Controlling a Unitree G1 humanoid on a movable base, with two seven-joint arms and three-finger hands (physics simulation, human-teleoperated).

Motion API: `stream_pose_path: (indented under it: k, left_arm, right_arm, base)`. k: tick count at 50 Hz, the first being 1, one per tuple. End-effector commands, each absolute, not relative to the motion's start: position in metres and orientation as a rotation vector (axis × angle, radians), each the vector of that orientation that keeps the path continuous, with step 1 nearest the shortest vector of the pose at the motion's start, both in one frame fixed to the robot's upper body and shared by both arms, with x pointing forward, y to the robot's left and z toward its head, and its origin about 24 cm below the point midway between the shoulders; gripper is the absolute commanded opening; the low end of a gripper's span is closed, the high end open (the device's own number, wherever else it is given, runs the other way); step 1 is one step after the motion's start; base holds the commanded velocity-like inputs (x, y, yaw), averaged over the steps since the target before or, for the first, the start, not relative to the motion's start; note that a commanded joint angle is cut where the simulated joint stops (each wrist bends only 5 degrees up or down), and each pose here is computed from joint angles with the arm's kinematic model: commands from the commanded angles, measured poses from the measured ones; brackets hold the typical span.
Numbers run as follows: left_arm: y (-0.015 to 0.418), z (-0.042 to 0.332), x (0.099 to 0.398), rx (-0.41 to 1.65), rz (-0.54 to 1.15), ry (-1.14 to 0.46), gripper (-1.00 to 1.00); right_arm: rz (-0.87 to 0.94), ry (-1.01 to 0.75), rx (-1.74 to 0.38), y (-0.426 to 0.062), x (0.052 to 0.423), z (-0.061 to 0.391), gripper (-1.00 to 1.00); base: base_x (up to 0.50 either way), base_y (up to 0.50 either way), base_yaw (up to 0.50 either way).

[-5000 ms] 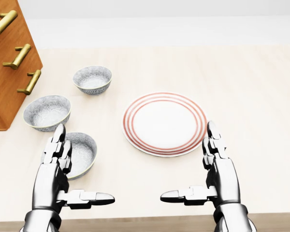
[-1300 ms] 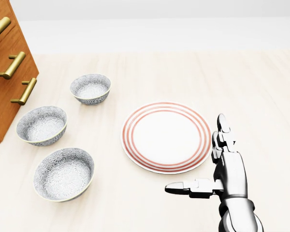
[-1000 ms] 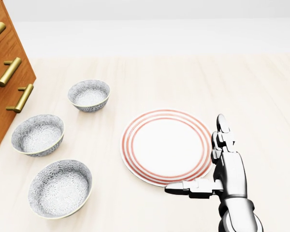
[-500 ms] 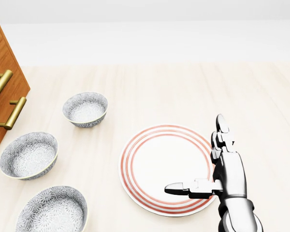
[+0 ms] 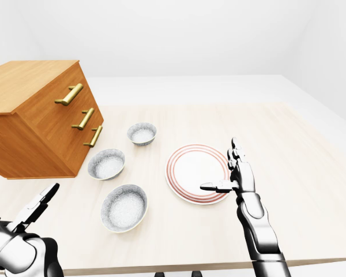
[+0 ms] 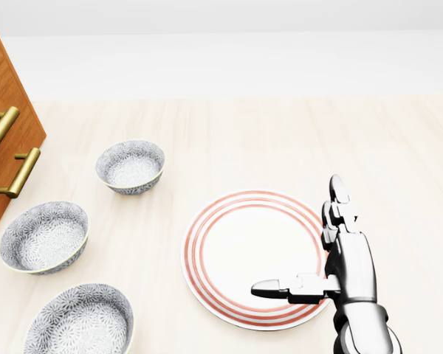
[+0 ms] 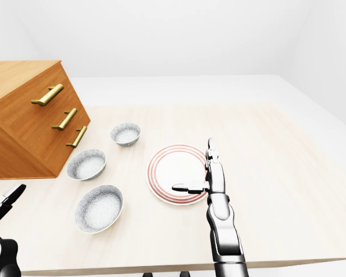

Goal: Put the bowl at the front on the plate.

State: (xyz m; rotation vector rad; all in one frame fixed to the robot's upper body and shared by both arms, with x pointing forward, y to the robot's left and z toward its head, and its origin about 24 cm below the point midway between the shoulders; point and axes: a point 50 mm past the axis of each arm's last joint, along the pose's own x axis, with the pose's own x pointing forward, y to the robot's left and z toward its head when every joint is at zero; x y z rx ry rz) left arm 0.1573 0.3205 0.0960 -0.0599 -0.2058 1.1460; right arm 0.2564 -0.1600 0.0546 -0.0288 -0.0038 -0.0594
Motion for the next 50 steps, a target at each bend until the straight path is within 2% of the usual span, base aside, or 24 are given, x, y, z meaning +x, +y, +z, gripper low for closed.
stream_pose_path:
  k: [1,10,18,27,31,41,50]
  left_arm:
    - [0.320,0.095,0.157,-0.055,1.147,-0.200,1.00]
    - [0.320,0.095,0.158,-0.056,1.145,-0.201,1.00]
    - [0.320,0.093,0.159,-0.054,1.142,-0.191,1.00]
    - [0.320,0.095,0.159,-0.053,1.141,-0.197,1.00]
    - [0.320,0.096,0.159,-0.057,1.142,-0.204,1.00]
    - [0.321,0.098,0.158,-0.065,1.141,-0.217,1.00]
    - [0.321,0.095,0.159,-0.065,1.142,-0.203,1.00]
  right_arm:
    - [-0.047,-0.021,-0.043,-0.157,0.255,0.058,1.00]
    - [-0.021,-0.055,-0.154,-0.150,0.251,0.066,1.00]
    - [0.062,-0.233,-0.297,-0.124,0.252,0.105,1.00]
    - [0.200,-0.438,-0.590,-0.090,0.246,0.149,1.00]
    - [0.291,-0.494,-0.839,-0.068,0.242,0.162,1.00]
    - [0.343,-0.356,-1.196,-0.059,0.244,0.164,1.00]
    - [0.346,-0.209,-1.335,-0.063,0.250,0.159,1.00]
  base:
    - [0.00,0.00,0.00]
    - [0.00,0.00,0.00]
    - [0.00,0.00,0.00]
    - [0.00,0.00,0.00]
    - [0.00,0.00,0.00]
    - [0.00,0.00,0.00]
    - [0.00,0.00,0.00]
